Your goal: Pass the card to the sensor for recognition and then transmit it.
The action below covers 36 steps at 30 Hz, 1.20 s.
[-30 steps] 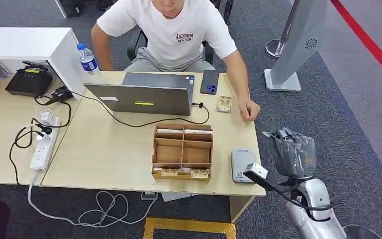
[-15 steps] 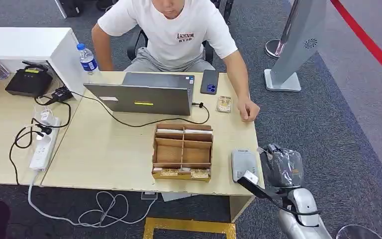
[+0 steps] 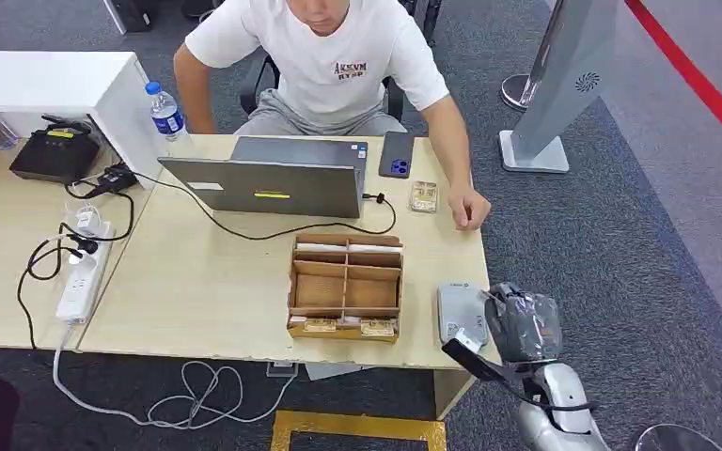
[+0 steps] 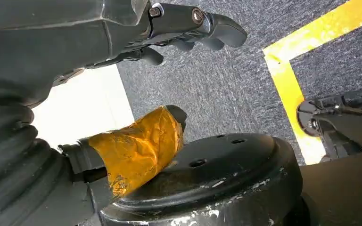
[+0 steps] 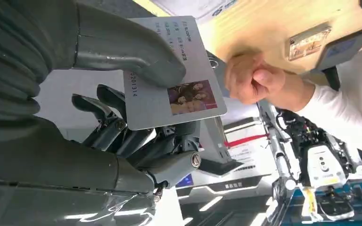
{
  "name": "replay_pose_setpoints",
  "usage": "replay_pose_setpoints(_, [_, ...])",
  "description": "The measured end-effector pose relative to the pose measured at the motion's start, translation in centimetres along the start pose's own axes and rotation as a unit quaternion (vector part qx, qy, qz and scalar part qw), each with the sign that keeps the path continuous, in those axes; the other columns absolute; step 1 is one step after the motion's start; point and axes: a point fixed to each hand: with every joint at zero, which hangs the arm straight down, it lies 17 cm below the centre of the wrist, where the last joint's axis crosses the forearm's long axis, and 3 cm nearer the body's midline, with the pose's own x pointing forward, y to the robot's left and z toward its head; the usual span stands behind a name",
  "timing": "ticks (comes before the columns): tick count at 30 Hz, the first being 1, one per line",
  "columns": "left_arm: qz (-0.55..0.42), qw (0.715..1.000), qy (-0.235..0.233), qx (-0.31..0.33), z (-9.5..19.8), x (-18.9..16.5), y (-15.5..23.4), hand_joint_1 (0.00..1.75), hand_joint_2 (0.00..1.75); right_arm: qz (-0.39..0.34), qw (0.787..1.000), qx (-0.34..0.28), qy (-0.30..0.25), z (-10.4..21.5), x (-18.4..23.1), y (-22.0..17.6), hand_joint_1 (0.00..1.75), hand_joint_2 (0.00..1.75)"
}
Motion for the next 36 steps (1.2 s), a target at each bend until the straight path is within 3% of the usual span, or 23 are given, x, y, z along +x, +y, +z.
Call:
replay_pose_setpoints(15, [-0.003, 1.000, 0.001, 0.001, 0.0, 0.1, 0.1, 0.00, 1.75, 0.010, 1.000, 0.013, -0.011, 0.4, 0.7, 1.1, 1.75, 1.75])
replay_pose_setpoints(21, [-0.004, 1.000, 0.003, 0.001, 0.0, 0.1, 0.1, 0.00, 1.75, 0.024, 0.999, 0.001, -0.021, -0.9, 0.9, -0.1, 1.75, 1.75])
replay_pose_setpoints(36, [-0.021, 1.000, -0.001, 0.002, 0.2, 1.4, 0.1, 0.00, 1.75, 0.076, 0.984, -0.136, -0.089, -14.9, 4.8, -15.3, 1.75, 1.75])
